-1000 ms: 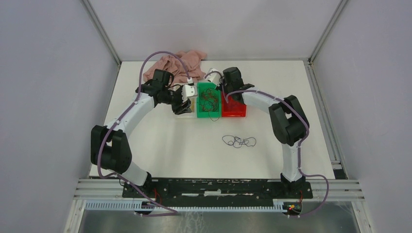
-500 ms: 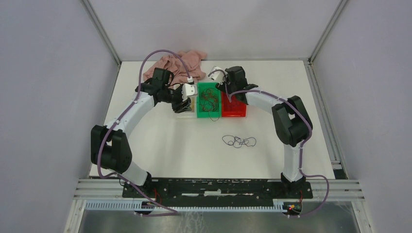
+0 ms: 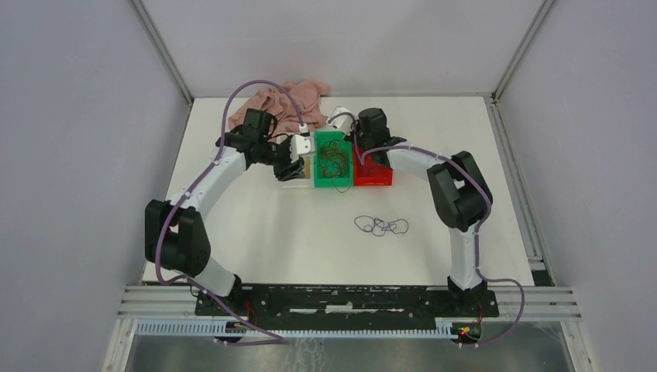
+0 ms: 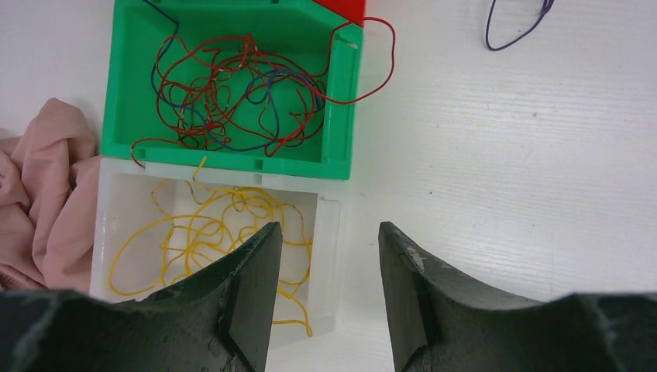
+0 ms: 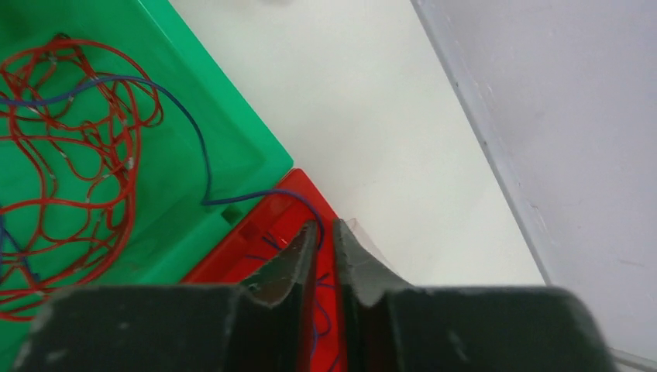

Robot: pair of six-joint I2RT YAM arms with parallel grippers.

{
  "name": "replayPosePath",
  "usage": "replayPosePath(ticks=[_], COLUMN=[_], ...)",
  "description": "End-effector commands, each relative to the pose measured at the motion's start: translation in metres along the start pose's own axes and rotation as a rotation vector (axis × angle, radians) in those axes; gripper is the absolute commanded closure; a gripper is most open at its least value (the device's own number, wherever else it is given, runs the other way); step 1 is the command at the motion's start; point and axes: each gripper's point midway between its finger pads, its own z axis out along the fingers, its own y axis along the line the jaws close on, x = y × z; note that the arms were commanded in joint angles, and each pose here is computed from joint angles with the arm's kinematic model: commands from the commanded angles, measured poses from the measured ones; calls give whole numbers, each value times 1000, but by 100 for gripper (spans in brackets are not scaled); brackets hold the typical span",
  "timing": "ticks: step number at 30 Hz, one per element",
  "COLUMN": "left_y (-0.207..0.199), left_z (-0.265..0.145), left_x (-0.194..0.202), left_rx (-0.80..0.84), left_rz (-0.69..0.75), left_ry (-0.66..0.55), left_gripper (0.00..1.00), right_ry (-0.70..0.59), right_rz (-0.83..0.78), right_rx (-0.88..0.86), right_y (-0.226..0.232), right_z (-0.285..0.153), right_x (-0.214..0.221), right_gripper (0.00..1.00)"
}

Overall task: Untangle the cables
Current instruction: Pick up the cable from the bin.

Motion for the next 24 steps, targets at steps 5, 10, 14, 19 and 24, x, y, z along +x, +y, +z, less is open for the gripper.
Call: replayPosePath(ticks=[5, 10, 14, 19, 24], left_y=[9, 9, 11, 18, 40], left_z=[-6, -6, -7, -7, -10], left_x=[-13, -15, -17, -24, -43], left_rx=[-14, -14, -19, -43, -119], left_rz=[84, 83, 74, 45, 17], left_ry=[-24, -28, -33, -55, -117], left_gripper=[44, 44, 44, 44, 43], right_ry=[-74, -128, -192, -313, -462], right_rz=[49, 137, 217, 402, 575], right_rx=[92, 144, 163, 196, 180], right_y=[-21, -36, -49, -74, -96], right_z=[-2, -17, -36, -69, -114], right_x=[-21, -38, -57, -82, -113], right_gripper=[100, 100, 100, 100, 100])
